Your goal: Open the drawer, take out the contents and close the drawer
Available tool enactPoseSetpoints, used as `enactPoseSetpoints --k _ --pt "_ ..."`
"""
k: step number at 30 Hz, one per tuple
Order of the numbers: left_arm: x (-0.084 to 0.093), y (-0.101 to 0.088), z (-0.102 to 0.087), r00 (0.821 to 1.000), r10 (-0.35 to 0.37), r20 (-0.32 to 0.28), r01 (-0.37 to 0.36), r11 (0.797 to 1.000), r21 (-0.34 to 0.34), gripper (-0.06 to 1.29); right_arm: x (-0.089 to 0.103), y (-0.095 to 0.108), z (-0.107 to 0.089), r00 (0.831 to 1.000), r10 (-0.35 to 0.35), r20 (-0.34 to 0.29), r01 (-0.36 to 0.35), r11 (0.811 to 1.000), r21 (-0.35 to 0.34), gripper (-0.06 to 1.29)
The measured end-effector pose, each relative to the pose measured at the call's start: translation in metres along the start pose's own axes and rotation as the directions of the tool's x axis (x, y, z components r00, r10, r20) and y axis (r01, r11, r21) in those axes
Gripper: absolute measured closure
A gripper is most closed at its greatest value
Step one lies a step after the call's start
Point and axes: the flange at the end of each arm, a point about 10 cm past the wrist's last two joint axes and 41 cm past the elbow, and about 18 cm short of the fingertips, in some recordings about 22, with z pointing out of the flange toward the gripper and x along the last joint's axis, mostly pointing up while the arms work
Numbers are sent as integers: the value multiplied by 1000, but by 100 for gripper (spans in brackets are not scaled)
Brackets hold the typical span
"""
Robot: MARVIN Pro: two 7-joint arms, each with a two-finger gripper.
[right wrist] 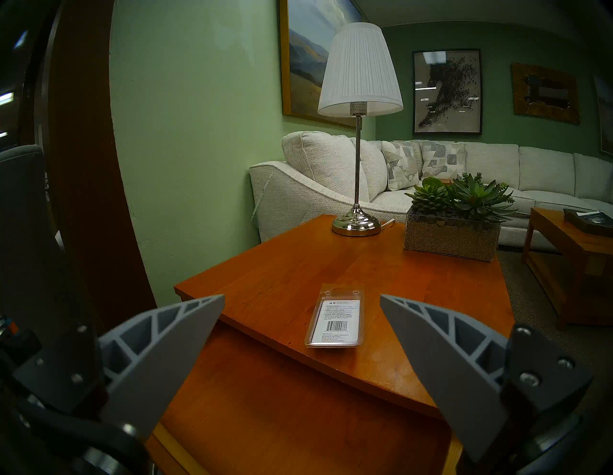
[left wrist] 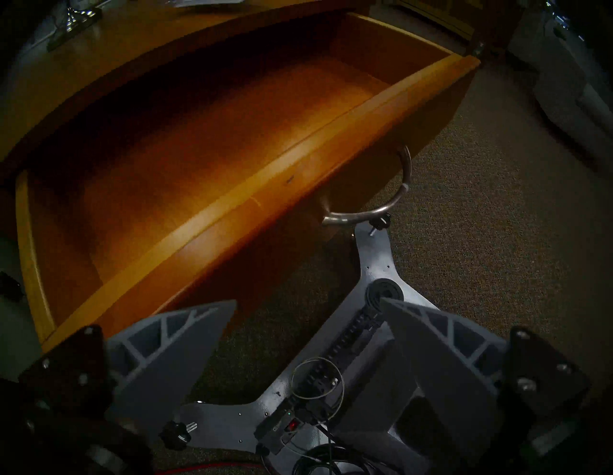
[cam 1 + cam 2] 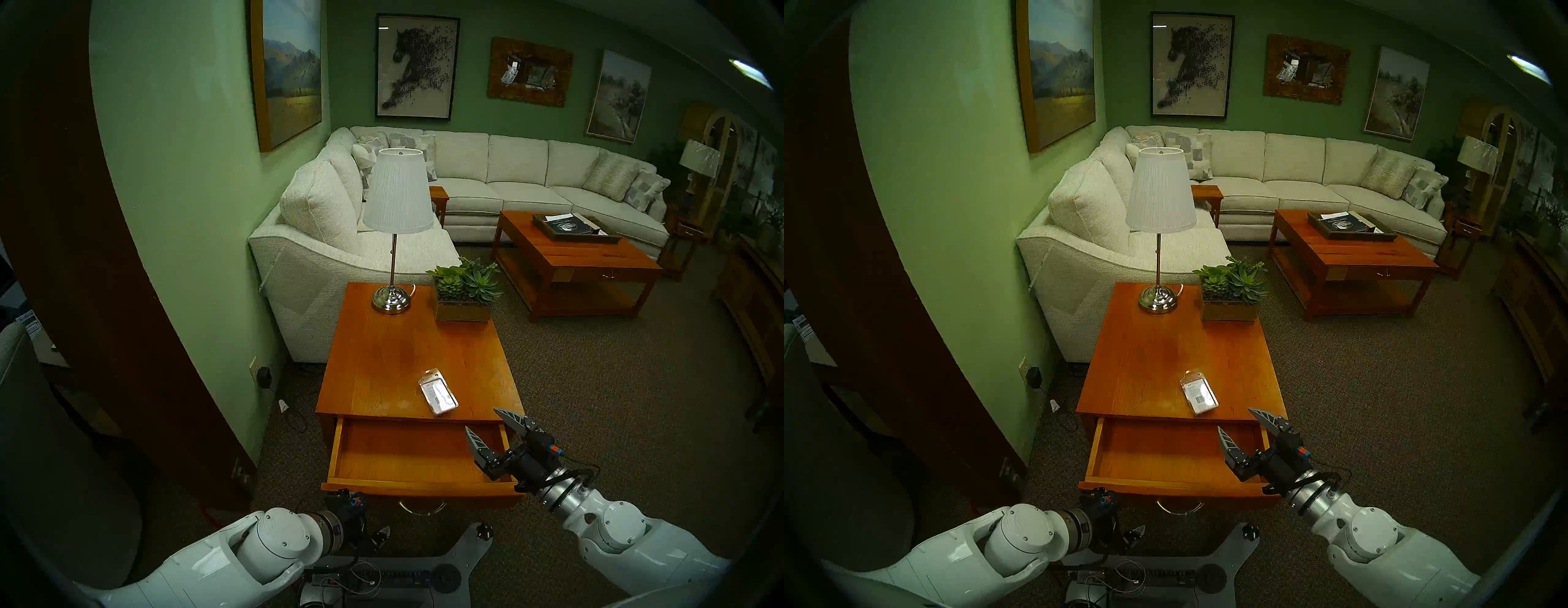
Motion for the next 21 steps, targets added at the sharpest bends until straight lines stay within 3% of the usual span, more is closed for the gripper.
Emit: enactPoseSetpoints --k 11,21 --pt "10 -34 32 1000 6 -23 -3 991 137 5 0 0 0 1000 0 1 0 1000 -1 1" --pt "21 -61 53 998 6 -65 9 975 222 5 -1 0 0 1000 0 1 0 1000 -1 1"
